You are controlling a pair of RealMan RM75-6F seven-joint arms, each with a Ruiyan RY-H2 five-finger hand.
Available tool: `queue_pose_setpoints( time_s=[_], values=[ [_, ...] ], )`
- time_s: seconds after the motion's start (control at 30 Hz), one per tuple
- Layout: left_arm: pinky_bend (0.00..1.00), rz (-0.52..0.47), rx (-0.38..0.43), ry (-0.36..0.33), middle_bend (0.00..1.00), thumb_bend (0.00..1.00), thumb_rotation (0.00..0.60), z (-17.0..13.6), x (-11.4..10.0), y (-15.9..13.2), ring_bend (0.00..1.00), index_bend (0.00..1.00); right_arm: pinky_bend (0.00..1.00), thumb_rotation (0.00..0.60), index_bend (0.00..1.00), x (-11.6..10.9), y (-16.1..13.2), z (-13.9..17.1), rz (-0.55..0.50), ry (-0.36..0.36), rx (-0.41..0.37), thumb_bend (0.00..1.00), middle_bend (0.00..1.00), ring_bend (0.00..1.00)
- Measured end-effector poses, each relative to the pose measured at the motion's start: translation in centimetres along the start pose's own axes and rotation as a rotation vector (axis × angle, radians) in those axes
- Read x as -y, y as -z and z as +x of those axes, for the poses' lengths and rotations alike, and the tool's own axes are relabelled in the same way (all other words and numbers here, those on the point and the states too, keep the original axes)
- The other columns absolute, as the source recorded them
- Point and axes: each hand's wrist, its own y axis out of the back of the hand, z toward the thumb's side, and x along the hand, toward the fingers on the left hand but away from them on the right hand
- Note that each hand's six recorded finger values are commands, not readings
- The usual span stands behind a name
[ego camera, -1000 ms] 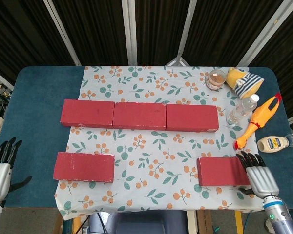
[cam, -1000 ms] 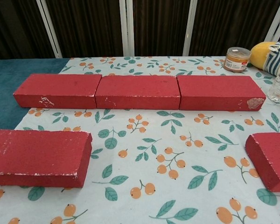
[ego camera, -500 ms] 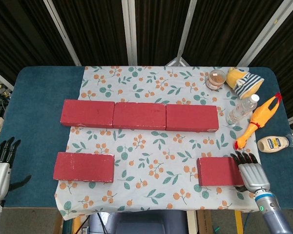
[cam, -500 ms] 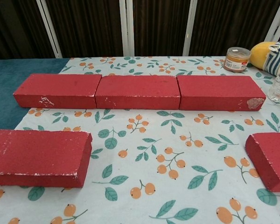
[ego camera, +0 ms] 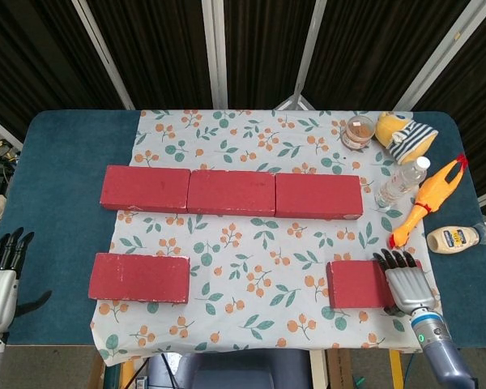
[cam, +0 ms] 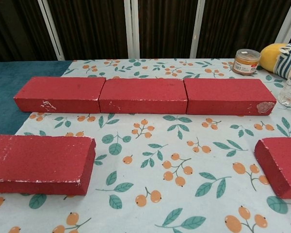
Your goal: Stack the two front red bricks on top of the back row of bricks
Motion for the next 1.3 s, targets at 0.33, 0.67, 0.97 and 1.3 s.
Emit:
queue_pose_setpoints(
  time_s=[0.33,0.67,0.97,1.3],
  values=[
    [0.1,0.003,-0.003,0.004,0.0,0.0,0.6,0.0,0.1,-0.1,0.0,0.01,0.0,0.6,0.17,0.0,-0.6,-0.3,0.036,-0.018,-0.01,0.11,0.25,0.02],
    [0.1,-0.001,-0.005,0.007,0.0,0.0,0.6,0.0,0.1,-0.1,0.0,0.01,0.0,0.6,0.28,-0.7,-1.3,0.0,0.034,-0.001,-0.038,0.11,0.28,0.05],
    [0.1,-0.005,-0.008,0.017,0.0,0.0,0.6,0.2,0.2,0.1,0.0,0.01,0.0,0.6,0.29,-5.7,-2.5,0.8,0.017,0.067,-0.065,0.11,0.28,0.05],
    [0.1,-0.011,-0.023,0.032,0.0,0.0,0.6,0.7,0.4,0.5,0.0,0.01,0.0,0.6,0.29,-14.9,-6.6,0.0,0.032,0.118,-0.076,0.11,0.28,0.06]
  ],
)
